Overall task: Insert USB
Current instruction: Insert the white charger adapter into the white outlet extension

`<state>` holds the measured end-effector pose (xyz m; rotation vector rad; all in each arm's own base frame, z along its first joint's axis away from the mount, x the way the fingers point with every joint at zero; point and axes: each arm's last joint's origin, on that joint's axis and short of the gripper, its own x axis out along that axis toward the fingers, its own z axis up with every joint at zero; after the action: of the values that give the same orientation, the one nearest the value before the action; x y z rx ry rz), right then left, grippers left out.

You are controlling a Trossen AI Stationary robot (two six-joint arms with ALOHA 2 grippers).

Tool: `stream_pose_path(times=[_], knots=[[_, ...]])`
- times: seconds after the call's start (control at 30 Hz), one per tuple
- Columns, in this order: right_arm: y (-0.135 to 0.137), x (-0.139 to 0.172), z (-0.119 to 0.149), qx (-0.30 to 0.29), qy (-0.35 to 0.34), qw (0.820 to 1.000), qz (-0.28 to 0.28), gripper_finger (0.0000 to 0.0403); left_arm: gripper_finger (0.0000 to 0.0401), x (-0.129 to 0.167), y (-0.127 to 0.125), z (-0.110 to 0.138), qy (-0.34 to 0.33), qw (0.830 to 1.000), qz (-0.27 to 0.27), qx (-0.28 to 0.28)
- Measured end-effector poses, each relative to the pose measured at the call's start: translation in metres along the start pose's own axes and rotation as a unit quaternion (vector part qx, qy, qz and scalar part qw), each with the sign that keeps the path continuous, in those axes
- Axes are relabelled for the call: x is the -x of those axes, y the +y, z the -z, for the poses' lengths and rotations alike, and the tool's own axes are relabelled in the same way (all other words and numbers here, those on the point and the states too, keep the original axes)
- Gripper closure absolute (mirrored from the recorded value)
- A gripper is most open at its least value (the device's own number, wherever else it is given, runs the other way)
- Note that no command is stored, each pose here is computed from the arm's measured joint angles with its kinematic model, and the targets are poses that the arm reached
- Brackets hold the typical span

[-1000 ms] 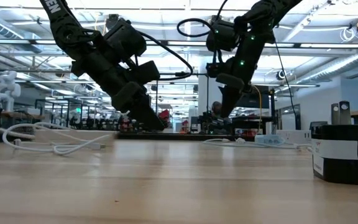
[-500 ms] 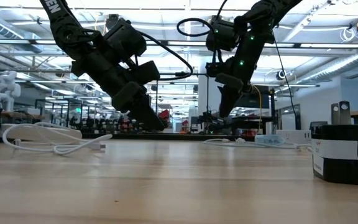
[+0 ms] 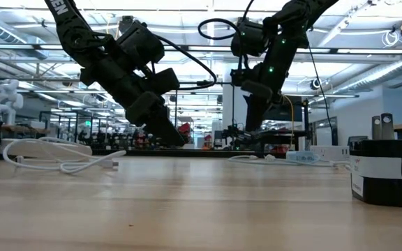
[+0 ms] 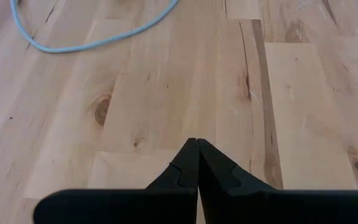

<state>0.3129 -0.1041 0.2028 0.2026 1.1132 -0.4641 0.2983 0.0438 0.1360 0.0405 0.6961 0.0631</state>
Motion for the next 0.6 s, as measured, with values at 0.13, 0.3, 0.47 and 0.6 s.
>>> stream_pose_path(times=[0.13,0.3,0.47,0.6], knots=[[0.001,0.0,0.0,0.001,0.0,1.0,-0.005,0.0176,0.0398,0.0,0.0,0.0,0.0,1.0,0.0,0.0],[0.001,0.0,-0.001,0.001,-0.003,1.0,-0.005,0.0176,0.0398,0.0,0.0,0.0,0.0,1.0,0.0,0.0],[-0.012,-0.002,-0.002,-0.028,0.0,1.0,-0.011,0.0168,0.0398,0.0,0.0,0.0,0.0,1.0,0.0,0.001],[-0.021,-0.009,-0.003,-0.044,0.006,0.999,-0.016,0.0151,0.0398,0.0,0.0,0.0,-0.001,1.0,0.0,0.001]])
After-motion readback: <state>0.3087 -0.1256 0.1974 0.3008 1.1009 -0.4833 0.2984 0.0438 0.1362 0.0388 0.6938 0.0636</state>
